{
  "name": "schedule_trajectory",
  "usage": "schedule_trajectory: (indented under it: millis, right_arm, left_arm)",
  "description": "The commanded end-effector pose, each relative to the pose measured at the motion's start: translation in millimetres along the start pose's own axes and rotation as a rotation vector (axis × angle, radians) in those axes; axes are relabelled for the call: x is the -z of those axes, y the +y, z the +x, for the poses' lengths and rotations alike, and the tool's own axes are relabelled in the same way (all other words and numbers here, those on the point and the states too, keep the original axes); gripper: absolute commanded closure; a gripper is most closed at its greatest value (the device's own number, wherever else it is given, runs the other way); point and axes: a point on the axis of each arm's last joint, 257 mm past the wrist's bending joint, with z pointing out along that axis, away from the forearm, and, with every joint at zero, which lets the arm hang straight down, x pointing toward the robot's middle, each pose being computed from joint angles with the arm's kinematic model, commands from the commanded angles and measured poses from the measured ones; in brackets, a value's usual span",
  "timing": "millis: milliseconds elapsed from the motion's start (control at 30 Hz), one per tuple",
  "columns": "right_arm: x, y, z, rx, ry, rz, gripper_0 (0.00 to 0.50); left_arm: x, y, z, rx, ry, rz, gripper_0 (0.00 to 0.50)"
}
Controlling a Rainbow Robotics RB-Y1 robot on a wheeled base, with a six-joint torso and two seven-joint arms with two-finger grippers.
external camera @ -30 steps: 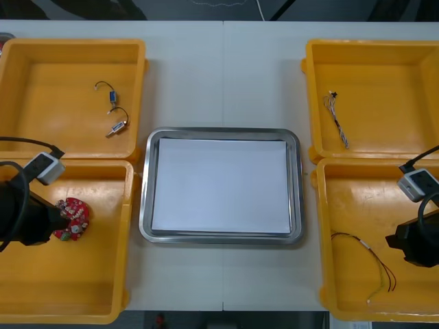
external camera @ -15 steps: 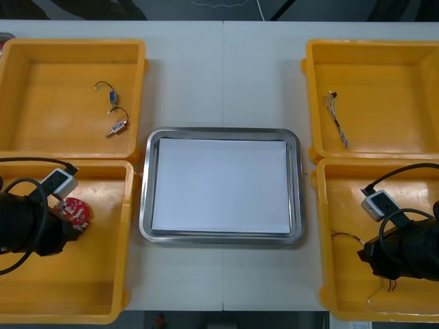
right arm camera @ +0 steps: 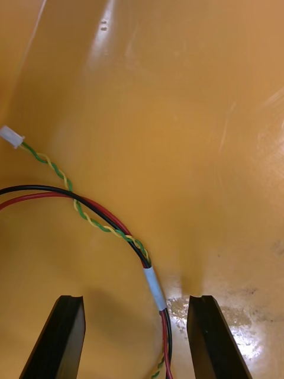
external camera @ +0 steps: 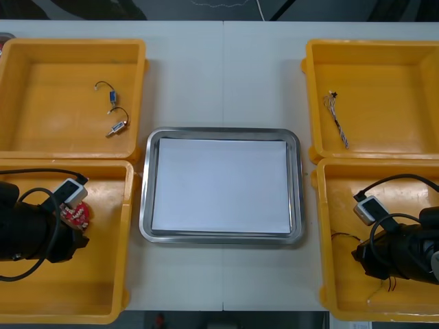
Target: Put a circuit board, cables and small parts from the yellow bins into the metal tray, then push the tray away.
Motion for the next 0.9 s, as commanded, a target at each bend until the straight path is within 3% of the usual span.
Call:
schedule_trajectory:
  millis: [33, 233, 567, 600, 633, 700, 733, 833, 900]
  right_arm:
    - [-5, -7, 17, 0.089, 0.028, 0.015, 0.000]
    - [-10, -11, 19, 0.117, 0.028, 0.034, 0.000]
    - [-11, -8, 25, 0.140, 0.048, 0.025, 0.000]
    - [-11, -8, 25, 0.141, 0.048, 0.024, 0.117]
    - [-11, -8, 25, 0.141, 0.048, 0.024, 0.186]
    - [-11, -7, 26, 0.142, 0.049, 0.020, 0.500]
    - [-11, -7, 26, 0.142, 0.049, 0.019, 0.500]
    - [-11, -6, 25, 0.146, 0.048, 0.016, 0.500]
    - [-9, -7, 23, 0.148, 0.042, 0.019, 0.500]
  left_arm:
    - [3, 12, -9, -0.135, -0.004, -0.042, 0.000]
    - [-3, 14, -11, -0.137, -0.014, -0.044, 0.000]
    - [-7, 17, -11, -0.145, -0.011, -0.054, 0.000]
    - [-7, 17, -11, -0.145, -0.011, -0.054, 0.000]
    - [-7, 18, -12, -0.145, -0.014, -0.056, 0.000]
    - [-7, 17, -11, -0.144, -0.012, -0.053, 0.000]
    - [-7, 17, -12, -0.143, -0.015, -0.054, 0.018]
    - [-8, 15, -11, -0.143, -0.015, -0.050, 0.208]
    - [-8, 15, -12, -0.143, -0.017, -0.051, 0.498]
